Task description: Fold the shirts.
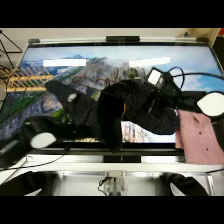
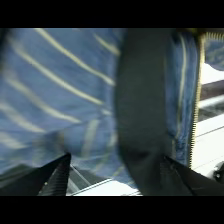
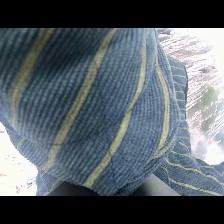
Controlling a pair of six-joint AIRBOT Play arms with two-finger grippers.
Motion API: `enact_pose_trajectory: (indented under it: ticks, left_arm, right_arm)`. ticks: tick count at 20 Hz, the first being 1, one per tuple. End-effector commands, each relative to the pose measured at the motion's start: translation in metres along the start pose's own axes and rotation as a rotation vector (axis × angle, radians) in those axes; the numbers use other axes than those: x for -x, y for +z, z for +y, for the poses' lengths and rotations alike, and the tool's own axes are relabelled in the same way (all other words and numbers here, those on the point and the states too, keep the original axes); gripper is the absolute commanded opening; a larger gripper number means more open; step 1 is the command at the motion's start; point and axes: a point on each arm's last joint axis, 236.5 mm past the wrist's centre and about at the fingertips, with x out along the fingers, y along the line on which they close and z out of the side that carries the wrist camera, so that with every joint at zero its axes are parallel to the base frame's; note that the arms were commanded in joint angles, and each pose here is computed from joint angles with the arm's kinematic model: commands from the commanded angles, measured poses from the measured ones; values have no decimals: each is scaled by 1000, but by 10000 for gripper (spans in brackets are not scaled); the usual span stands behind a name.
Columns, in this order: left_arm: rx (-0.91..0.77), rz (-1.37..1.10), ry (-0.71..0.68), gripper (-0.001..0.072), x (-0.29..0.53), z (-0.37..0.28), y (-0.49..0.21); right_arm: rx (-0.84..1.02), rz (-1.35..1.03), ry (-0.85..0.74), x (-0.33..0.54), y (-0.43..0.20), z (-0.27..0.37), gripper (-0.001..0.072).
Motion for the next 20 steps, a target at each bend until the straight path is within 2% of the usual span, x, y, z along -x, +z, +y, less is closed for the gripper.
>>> enact_pose_trajectory:
  ticks: [1,6,7,9,11,12,15,19,20]
  left_arm:
    - [23,46,-8,665,-37,-9,-21]
    - [47,20,-36,663,-39,-17,-16]
    - [52,12,-46,641,-40,-21,-15]
    - [50,9,-45,473,-46,-21,-14]
    - [28,16,17,160,-57,-4,-13]
    - [22,26,61,42,-60,9,-12]
    - [9,30,192,40,-40,49,-3]
    - [-52,-131,493,40,71,121,44]
    - [-40,-188,504,39,98,130,59]
  right_arm:
    - [-12,6,13,0,-1,3,86]
    - [-12,9,19,0,-2,5,87]
    - [-12,9,19,0,-2,5,87]
    - [-14,8,19,0,-2,5,87]
    - [-29,9,20,0,-2,5,87]
    - [-37,9,21,0,-2,5,87]
    - [-48,25,45,1,-6,11,87]
    - [-58,18,76,1,-3,18,86]
    - [-70,-11,101,2,4,24,86]
